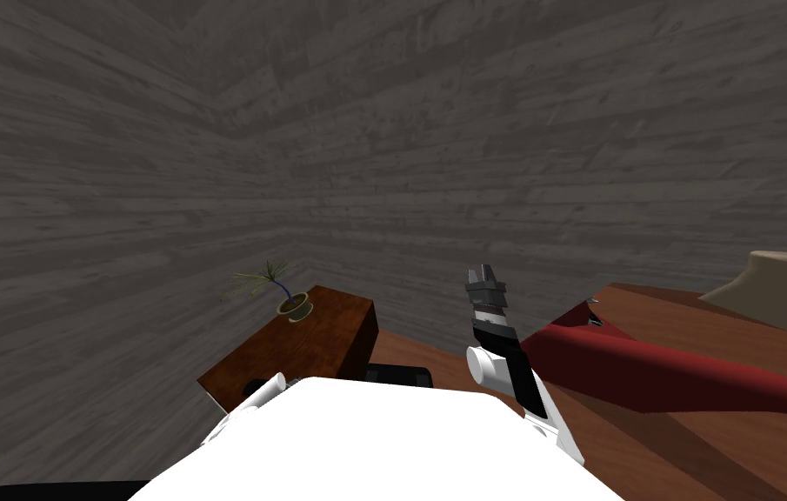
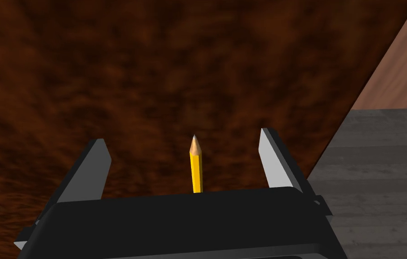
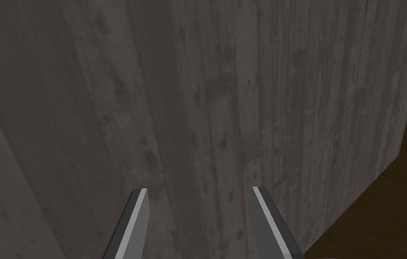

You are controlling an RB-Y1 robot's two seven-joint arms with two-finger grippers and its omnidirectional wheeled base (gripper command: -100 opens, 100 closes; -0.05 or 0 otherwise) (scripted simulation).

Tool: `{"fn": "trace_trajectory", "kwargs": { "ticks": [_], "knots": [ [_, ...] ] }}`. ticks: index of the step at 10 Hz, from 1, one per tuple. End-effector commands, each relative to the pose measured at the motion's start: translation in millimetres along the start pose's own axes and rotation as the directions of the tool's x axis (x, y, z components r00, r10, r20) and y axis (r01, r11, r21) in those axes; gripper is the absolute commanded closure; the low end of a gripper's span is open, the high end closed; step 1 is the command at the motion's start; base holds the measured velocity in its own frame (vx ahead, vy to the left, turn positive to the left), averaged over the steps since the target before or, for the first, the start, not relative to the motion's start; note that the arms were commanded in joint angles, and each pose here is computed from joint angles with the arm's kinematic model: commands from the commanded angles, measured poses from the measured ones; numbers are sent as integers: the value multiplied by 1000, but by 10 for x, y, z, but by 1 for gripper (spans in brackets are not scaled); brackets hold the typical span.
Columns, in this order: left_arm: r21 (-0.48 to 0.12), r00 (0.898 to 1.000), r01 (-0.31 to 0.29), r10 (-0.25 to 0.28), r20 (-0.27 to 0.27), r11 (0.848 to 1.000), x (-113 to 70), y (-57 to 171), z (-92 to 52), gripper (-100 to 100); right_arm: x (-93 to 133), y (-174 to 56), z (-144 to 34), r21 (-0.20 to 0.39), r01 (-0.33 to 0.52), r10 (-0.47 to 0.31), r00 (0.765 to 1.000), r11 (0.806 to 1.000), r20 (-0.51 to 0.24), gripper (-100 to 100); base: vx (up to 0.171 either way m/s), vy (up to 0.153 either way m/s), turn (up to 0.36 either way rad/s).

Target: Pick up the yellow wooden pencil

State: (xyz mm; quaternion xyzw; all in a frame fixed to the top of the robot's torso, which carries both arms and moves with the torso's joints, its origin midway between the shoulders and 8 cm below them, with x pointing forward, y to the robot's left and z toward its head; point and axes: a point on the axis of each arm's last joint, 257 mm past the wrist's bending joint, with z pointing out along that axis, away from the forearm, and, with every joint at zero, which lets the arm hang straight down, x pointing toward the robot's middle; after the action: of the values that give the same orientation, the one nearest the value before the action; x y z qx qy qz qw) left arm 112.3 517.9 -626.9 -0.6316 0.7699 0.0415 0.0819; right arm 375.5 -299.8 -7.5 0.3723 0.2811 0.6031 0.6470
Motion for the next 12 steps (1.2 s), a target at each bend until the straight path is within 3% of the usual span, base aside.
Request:
{"fn": "trace_trajectory", "kwargs": {
  "ticks": [1,2,6,7,8,9,11,12],
  "knots": [
    [0,1000,0,0,0,1000,0,0,0,-100,0,0,0,0,0,0,1000,1000,0,0,8,-8,-2],
    [0,1000,-6,6,0,1000,2,2,1,100,0,0,0,0,0,0,1000,1000,0,0,0,0,0],
    [0,1000,-7,7,0,1000,1,-2,1,100,0,0,0,0,0,0,1000,1000,0,0,1,0,-3],
    [0,1000,-7,7,0,1000,1,-2,1,0,0,0,0,0,0,0,1000,1000,0,0,0,0,0],
    [-7,1000,-18,18,8,1000,-41,-16,-32,100,0,0,0,0,0,0,1000,1000,0,0,-53,27,-138],
    [-8,1000,-2,2,7,1000,-29,-20,-29,100,1,0,1,0,0,0,1000,1000,0,0,-64,50,-100],
    [-13,1000,-18,18,16,1000,-67,-57,-67,100,0,0,1,0,0,0,1000,1000,0,0,-66,60,-116],
    [-13,1000,13,-13,16,1000,-67,-57,-67,100,0,0,0,0,0,0,1000,1000,0,0,-38,18,13]
  ]
}}
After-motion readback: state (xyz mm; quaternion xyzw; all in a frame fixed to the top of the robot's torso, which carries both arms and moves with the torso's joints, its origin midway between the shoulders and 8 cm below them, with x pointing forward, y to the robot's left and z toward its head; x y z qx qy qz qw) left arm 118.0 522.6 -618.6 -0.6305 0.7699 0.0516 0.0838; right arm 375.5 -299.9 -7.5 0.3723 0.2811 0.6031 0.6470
